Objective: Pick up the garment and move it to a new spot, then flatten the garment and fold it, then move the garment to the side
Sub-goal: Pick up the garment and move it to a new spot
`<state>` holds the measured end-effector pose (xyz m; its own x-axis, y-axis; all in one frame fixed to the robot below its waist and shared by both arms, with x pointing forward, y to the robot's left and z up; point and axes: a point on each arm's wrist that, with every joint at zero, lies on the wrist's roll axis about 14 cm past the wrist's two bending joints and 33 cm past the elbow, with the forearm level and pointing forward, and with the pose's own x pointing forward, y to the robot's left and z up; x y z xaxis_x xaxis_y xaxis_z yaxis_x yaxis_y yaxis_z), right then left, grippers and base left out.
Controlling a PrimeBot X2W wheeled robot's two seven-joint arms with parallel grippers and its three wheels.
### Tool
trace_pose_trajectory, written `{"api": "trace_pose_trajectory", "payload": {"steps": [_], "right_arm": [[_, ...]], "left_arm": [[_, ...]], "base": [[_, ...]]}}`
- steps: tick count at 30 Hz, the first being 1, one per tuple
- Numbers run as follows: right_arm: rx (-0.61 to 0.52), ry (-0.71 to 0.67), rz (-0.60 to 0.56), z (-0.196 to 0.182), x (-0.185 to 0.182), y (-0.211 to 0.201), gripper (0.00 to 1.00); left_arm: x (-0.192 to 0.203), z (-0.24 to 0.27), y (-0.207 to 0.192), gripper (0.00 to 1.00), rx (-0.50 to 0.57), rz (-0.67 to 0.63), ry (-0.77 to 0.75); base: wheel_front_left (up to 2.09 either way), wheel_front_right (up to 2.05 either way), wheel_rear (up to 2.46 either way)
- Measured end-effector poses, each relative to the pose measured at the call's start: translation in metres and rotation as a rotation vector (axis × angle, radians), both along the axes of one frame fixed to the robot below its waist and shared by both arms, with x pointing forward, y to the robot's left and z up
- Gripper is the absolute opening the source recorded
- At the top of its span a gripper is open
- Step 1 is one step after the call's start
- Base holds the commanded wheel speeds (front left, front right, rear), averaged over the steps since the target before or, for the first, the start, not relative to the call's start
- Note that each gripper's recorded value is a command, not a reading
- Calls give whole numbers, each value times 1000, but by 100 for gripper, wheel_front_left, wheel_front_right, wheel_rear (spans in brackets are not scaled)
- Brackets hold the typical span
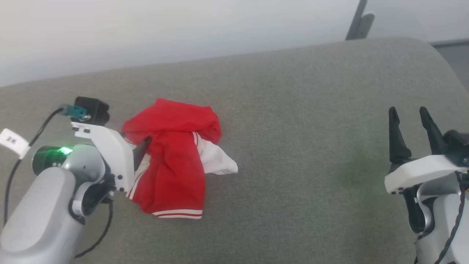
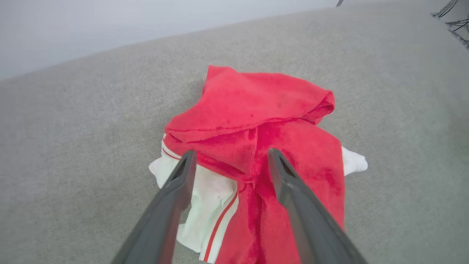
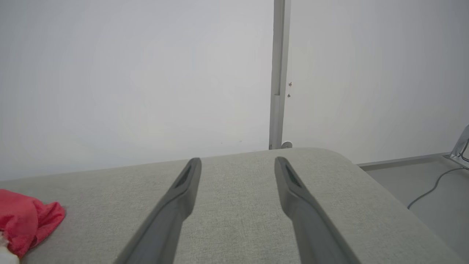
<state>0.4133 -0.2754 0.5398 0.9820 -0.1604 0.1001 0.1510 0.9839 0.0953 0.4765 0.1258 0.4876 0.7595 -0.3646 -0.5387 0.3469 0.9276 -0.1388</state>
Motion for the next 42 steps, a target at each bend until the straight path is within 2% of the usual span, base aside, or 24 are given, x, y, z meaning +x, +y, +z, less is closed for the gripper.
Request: {"api": "trace_pose_trajectory", "payload": {"steps": [10,17,24,31,42], "right_arm": [[4,-28,63,13,-6,24,100],[9,-41,108,18,-9,42,100],[15,-56,152,22,-9,61,100],[21,-41,182,18,-10,73,100],[29,-23,231,15,-6,90,100]], "left_arm": [[-25,54,66,100,-39,171,-255],[-59,77,125,100,-38,321,-413],[-101,82,167,100,-35,440,-519],[-127,71,183,100,-42,496,-530],[-134,72,187,100,-48,508,-534]], "base": [[0,0,0],[0,0,0],[0,0,0],[0,0,0],[0,0,0]]}}
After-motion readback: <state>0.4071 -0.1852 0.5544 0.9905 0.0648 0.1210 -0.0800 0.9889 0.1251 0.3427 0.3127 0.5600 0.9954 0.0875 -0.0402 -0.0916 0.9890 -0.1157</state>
